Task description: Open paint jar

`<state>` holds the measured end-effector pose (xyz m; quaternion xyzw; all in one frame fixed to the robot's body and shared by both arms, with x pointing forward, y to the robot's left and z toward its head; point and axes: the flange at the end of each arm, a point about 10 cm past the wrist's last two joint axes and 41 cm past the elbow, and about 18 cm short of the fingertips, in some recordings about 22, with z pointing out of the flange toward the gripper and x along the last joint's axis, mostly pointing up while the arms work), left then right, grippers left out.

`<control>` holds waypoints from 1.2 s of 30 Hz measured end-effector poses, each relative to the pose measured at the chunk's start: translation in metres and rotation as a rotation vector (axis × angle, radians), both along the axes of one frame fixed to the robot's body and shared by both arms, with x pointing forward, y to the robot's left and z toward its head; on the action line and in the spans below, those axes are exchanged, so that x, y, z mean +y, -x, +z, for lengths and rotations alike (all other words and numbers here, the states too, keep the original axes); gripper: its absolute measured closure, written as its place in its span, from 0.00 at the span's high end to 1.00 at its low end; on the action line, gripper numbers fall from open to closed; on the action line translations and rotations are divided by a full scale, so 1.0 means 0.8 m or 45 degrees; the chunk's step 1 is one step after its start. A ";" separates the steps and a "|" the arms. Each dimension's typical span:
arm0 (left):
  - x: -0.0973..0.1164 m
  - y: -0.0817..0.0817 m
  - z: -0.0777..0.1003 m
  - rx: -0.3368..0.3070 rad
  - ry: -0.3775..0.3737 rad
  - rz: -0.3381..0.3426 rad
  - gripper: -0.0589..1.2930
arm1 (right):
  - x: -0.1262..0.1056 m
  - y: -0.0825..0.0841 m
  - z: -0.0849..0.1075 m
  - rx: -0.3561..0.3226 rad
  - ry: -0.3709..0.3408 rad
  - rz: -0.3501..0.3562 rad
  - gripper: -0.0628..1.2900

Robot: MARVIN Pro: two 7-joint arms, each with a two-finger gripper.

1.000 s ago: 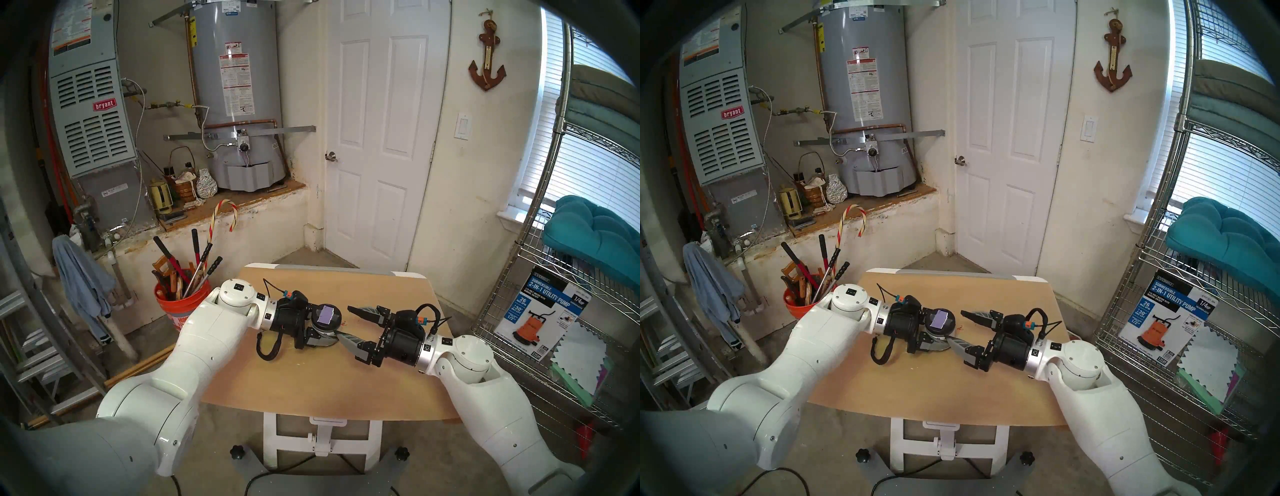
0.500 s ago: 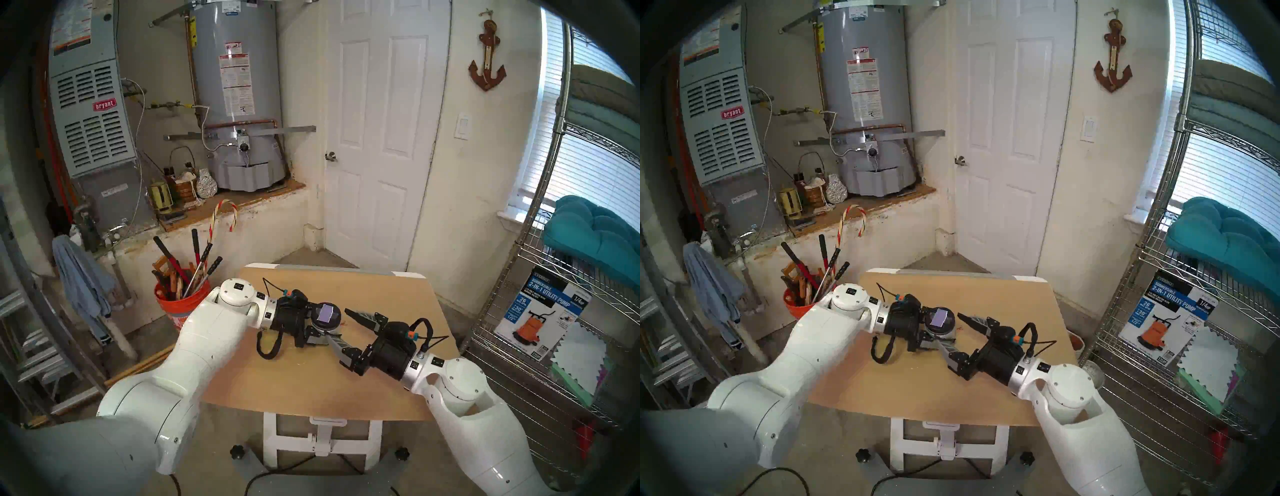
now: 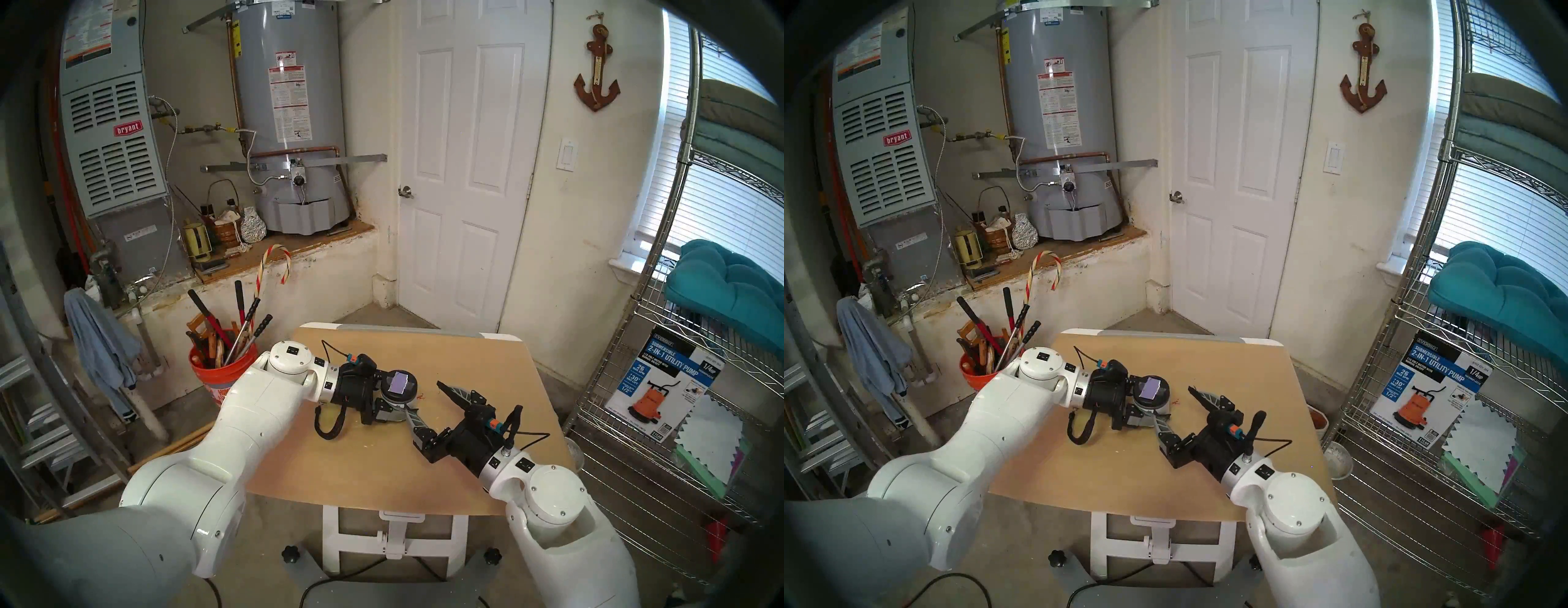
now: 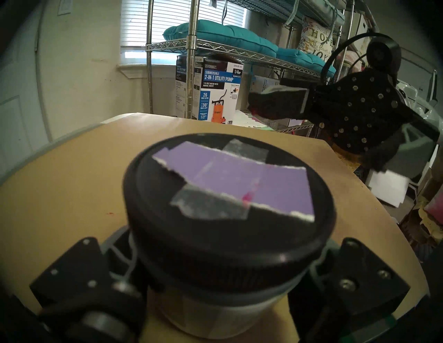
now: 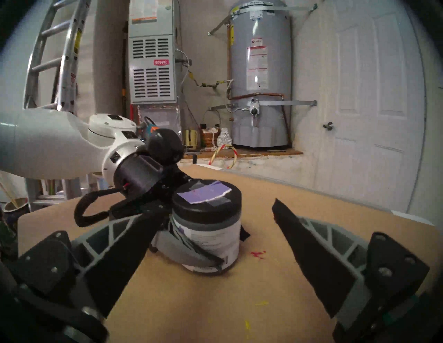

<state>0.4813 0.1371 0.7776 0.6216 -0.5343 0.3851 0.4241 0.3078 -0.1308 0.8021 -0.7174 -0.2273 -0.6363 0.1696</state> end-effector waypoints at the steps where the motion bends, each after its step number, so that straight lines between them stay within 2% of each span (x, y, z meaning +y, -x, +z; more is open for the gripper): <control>1: 0.000 0.000 0.000 0.001 0.000 -0.002 0.63 | 0.003 0.001 -0.001 0.009 0.011 -0.019 0.98; 9: 0.000 -0.002 0.001 0.008 -0.003 -0.019 0.63 | 0.021 0.000 0.013 0.029 0.078 -0.175 0.98; 11: 0.000 -0.002 0.001 0.008 -0.003 -0.019 0.63 | 0.021 0.000 0.013 0.029 0.078 -0.175 0.98; 12: 0.000 -0.002 0.001 0.009 -0.003 -0.024 0.63 | 0.024 0.000 0.020 0.032 0.090 -0.227 0.98; 16: 0.000 -0.003 0.000 0.009 -0.002 -0.028 0.63 | 0.026 0.000 0.024 0.053 0.084 -0.240 0.98; 22: 0.000 -0.004 0.000 0.010 0.000 -0.034 0.63 | 0.027 0.000 0.025 0.175 0.004 -0.173 0.98; 28: 0.000 -0.004 0.000 0.009 -0.001 -0.039 0.63 | 0.015 -0.013 0.012 0.235 -0.022 -0.116 0.98; 32: -0.001 -0.004 0.001 0.007 -0.003 -0.041 0.63 | 0.010 -0.019 0.007 0.233 -0.023 -0.090 0.98; 36: -0.001 -0.004 0.001 0.006 -0.005 -0.043 0.63 | 0.013 -0.023 0.005 0.191 -0.038 -0.055 0.98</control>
